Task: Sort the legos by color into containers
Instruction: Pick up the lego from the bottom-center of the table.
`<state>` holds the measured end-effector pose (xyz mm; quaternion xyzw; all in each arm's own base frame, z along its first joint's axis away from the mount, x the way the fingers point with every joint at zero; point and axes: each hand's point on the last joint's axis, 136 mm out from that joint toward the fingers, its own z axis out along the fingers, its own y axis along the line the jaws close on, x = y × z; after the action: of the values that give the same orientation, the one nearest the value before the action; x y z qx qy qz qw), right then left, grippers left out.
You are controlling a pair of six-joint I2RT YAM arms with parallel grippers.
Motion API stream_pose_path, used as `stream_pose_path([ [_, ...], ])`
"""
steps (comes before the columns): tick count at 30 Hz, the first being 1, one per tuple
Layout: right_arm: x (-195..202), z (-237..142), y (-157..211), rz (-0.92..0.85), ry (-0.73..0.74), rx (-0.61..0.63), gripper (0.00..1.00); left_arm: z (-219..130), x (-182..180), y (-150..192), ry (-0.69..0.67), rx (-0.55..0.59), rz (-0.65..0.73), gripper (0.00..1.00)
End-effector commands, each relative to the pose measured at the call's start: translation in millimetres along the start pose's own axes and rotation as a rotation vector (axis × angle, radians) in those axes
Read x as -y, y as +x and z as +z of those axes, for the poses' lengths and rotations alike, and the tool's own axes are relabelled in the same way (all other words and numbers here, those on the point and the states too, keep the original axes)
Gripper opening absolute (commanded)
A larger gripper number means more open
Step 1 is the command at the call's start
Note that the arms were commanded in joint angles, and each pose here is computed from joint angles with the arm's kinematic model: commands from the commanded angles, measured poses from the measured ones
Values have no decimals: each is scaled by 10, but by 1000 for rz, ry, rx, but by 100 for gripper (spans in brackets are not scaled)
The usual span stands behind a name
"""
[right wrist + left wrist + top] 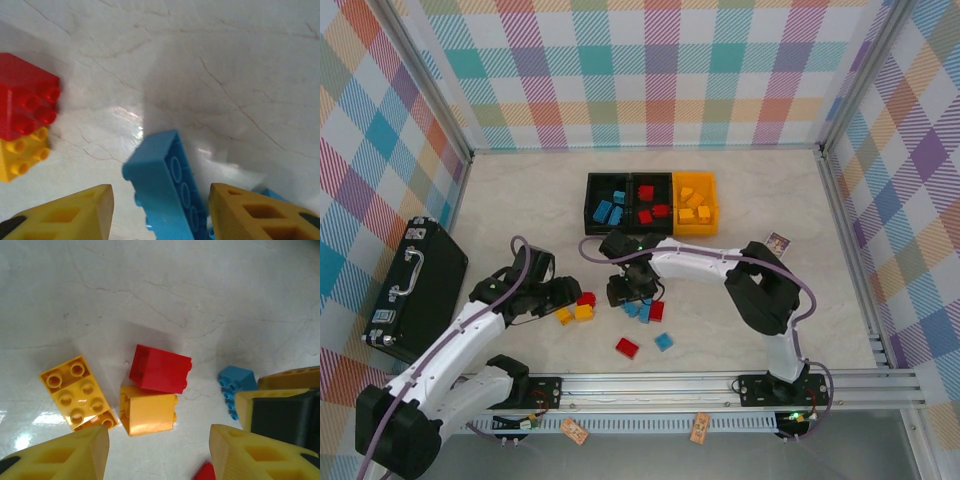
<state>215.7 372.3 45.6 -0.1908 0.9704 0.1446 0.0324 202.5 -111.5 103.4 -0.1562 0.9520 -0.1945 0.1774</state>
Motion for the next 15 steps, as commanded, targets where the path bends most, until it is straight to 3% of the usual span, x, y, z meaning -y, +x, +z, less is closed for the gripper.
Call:
stream_pose_path([
  [1, -37, 72, 36, -34, 1, -45, 47, 18, -82, 64, -29, -13, -40, 55],
  [5, -86, 55, -21, -58, -5, -36, 32, 21, -56, 34, -21, -5, -44, 55],
  [10, -74, 73, -54, -75, 17, -43, 31, 55, -55, 39, -27, -15, -40, 55],
  [15, -67, 101, -52, -77, 23, -52, 23, 85, -40, 25, -28, -21, -40, 55],
])
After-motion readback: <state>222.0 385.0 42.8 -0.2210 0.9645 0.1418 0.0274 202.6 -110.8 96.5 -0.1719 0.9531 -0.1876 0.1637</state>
